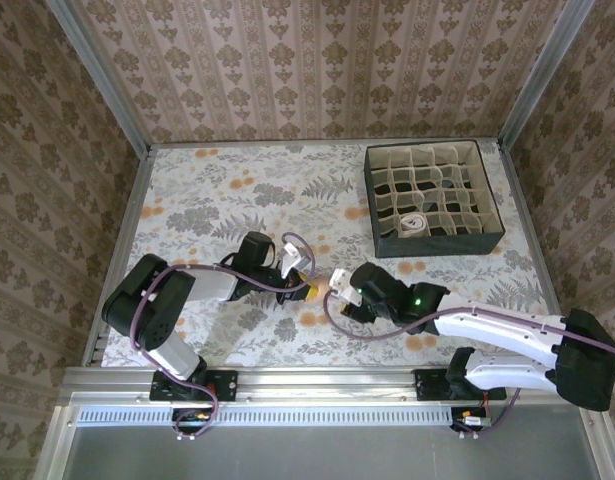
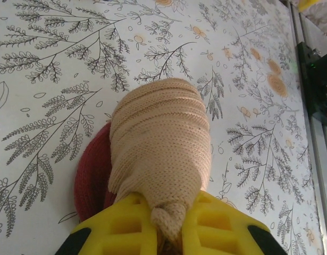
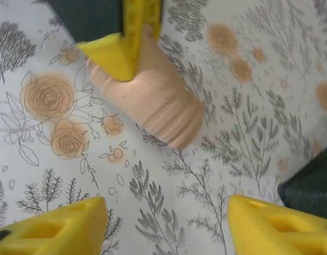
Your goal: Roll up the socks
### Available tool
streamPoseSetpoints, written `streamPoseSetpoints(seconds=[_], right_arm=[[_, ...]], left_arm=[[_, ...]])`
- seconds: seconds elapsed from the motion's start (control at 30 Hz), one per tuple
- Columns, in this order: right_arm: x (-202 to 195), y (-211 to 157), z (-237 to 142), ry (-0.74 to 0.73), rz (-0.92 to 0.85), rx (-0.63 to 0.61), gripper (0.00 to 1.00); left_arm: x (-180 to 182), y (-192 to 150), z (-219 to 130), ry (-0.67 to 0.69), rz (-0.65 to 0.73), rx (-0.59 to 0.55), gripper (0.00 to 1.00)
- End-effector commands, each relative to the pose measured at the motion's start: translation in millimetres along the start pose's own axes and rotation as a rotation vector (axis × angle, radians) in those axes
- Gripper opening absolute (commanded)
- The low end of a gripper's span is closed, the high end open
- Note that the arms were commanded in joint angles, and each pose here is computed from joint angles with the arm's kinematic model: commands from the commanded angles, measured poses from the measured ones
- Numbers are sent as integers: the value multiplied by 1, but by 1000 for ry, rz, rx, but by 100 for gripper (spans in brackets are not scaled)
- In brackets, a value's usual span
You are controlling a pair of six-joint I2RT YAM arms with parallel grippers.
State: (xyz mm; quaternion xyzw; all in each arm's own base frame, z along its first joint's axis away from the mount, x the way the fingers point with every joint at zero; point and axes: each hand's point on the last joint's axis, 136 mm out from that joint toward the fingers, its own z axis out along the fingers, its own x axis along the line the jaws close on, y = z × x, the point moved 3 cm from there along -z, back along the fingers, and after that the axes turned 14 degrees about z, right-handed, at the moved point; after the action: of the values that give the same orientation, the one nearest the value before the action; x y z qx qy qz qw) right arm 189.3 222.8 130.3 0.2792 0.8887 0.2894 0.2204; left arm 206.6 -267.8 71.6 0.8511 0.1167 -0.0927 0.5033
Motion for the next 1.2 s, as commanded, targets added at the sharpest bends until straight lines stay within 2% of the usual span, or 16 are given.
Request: streamPoseSetpoints(seconds=[0.0, 0.27, 0.53, 0.73, 1.03, 1.17], right_arm=[[1, 18, 9, -79, -227, -124, 69], [12, 19, 46, -72, -413, -63, 72], [11, 23, 77, -101, -468, -9, 73], [8, 14, 92, -70, -497, 47, 73], [11, 1, 103, 14, -518, 103, 64], [18, 0, 106, 53, -509, 104, 56]], left_arm=[[-7, -15, 0, -53, -94, 21, 0], [-9, -20, 1, -97, -129, 20, 0], [-11, -25, 3, -133, -151, 27, 0], [-13, -24, 3, -155, -160, 21, 0], [-14, -17, 2, -193, -175, -5, 1], [-13, -15, 1, -195, -178, -13, 2]])
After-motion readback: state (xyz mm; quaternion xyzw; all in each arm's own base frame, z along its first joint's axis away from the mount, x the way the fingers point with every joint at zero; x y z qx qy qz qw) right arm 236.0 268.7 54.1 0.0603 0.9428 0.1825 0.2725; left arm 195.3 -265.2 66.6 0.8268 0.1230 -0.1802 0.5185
